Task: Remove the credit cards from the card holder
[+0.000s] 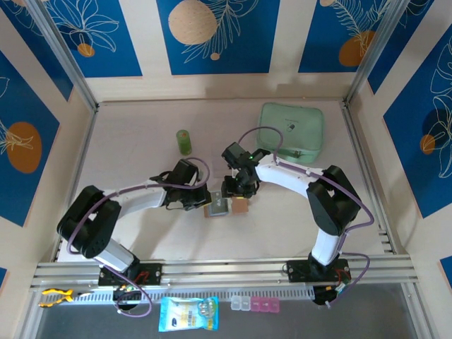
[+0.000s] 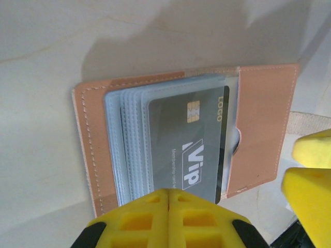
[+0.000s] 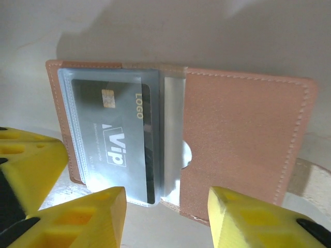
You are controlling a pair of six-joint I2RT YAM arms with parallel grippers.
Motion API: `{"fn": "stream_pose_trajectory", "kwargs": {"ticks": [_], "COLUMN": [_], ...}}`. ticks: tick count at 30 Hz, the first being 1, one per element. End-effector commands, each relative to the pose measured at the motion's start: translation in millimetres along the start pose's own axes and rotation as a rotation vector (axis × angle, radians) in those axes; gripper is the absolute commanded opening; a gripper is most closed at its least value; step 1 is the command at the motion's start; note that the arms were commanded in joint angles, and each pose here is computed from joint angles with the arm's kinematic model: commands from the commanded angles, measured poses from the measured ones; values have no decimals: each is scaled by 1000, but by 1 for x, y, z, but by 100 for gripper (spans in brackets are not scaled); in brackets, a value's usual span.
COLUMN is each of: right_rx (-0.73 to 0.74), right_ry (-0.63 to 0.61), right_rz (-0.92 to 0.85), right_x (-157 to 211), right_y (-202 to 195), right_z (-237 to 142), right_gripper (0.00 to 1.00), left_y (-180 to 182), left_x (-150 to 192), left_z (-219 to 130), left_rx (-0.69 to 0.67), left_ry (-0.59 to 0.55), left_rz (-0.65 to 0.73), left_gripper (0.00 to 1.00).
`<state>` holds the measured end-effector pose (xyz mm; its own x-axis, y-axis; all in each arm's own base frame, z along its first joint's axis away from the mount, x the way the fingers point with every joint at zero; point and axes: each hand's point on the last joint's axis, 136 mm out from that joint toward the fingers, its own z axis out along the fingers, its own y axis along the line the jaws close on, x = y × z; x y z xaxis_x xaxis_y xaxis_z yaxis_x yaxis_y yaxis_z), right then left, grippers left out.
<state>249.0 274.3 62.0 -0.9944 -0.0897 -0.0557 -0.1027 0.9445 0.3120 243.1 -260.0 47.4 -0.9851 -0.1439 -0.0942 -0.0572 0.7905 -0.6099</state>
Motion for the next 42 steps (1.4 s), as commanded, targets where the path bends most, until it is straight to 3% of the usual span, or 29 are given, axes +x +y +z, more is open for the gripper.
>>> {"fn": "stream_pose_trajectory", "kwargs": {"ticks": [1,12,25,35,42], "right_rx": [-82,-58,-58,-212,-300], "right_ry": [34,80,79,-14,-14], "right_rz": [20,99,130,82,51], "right_x": [6,18,22,6,5], "right_y": [7,-14,-20,4,16], "right_z": [3,22,16,-7,-7], "right_gripper": [45,41,40,39,40], "left_y": [-5,7,11,0,-13], "left_x": [4,6,-1,-4,-4], "left_z": [4,13,7,-3,-6], "left_rx": [9,-33,-73,-49,-18], "left_ry": [24,34,1,-12,-5], "left_rz": [4,9,30,40,52], "left_gripper": [5,6,5,5,5]}}
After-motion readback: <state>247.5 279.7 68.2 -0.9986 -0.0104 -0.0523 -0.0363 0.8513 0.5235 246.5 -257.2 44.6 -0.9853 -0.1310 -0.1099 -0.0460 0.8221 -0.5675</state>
